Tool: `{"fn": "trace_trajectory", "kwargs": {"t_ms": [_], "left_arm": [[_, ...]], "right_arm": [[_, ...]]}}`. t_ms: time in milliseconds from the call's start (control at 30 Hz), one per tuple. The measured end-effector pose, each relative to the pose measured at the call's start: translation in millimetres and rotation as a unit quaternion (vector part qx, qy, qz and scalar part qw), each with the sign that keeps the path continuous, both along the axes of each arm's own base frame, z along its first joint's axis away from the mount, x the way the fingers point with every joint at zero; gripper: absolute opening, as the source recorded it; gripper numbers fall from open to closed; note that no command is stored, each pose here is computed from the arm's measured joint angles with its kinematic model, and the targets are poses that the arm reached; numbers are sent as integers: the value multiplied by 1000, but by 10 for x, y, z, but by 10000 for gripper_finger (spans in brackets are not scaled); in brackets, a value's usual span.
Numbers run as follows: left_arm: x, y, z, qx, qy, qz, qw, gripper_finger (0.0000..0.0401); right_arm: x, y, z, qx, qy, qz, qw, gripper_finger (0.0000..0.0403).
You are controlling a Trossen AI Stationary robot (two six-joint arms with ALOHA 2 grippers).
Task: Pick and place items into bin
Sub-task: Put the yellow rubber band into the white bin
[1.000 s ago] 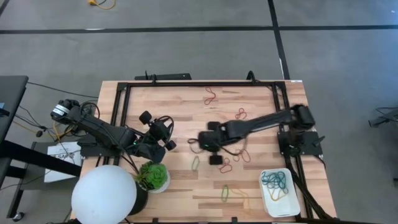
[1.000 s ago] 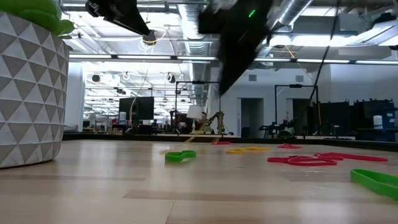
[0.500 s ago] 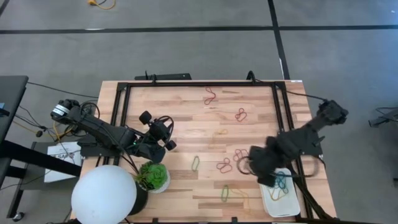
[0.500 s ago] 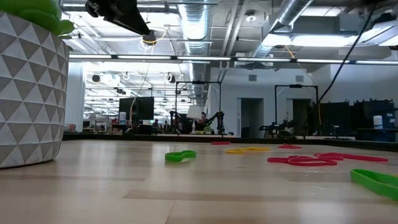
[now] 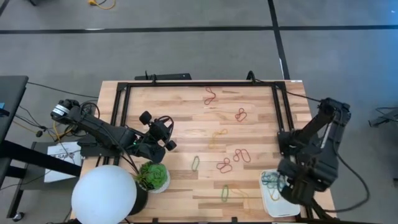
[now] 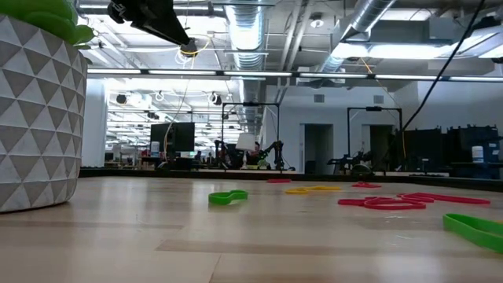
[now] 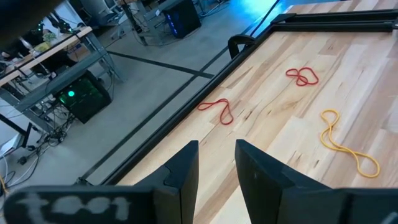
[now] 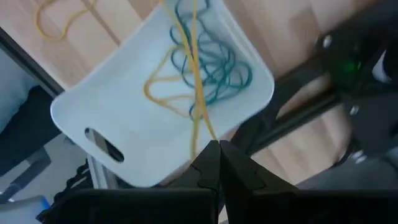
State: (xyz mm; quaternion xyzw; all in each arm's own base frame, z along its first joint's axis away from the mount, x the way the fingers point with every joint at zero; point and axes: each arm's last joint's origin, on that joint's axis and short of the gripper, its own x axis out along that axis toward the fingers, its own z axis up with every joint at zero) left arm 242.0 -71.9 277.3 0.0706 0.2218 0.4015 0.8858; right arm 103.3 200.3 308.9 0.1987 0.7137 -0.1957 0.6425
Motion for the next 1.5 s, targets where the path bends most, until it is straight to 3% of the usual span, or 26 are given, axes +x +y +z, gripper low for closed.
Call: {"fn": "trace_trajectory", "kwargs": {"t_ms": [300, 667, 1367, 1500], "left_arm": [[0, 0, -1, 0, 0, 0, 1000, 96], [0, 0, -1, 0, 0, 0, 1000, 96], [0, 0, -2, -2, -1, 0, 1000, 96], [0, -1, -3, -4, 0, -2, 1000, 96]], "right_arm": [[-261, 147, -1, 3, -5, -46, 999, 0], [-233, 185, -44, -27, -70, -69, 995, 0], [-177, 241, -130, -50, -65, -45, 996, 0], [-108, 214, -130, -49, -64, -4, 997, 0]]}}
